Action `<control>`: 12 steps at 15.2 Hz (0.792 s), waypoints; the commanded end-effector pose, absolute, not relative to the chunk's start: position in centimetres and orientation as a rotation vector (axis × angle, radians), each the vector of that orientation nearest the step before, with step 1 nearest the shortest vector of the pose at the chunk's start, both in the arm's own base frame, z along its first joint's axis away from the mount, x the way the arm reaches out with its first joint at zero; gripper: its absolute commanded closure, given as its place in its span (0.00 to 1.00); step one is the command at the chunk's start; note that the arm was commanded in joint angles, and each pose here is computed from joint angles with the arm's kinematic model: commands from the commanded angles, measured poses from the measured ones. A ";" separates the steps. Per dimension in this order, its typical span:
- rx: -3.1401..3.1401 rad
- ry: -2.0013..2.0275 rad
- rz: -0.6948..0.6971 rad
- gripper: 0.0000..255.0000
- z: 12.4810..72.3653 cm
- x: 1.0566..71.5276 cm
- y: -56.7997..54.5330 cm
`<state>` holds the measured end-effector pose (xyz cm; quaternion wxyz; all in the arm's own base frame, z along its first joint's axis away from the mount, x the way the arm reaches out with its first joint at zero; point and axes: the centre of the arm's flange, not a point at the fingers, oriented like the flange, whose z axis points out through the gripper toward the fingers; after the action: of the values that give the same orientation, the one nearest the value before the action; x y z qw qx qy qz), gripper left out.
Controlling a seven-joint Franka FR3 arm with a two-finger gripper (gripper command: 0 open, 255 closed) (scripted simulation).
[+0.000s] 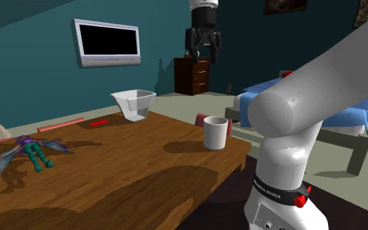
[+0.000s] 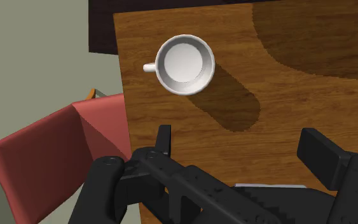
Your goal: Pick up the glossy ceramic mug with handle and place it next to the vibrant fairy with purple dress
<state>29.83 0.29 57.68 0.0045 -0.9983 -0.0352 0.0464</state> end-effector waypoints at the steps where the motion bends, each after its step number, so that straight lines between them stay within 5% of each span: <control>1: -3.127 -0.110 0.145 0.00 57.7 29.8 0.3; 12: -3.191 0.086 0.106 0.00 43.4 27.1 2.2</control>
<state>27.39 2.34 45.23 -0.0230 -0.9989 0.0205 0.0352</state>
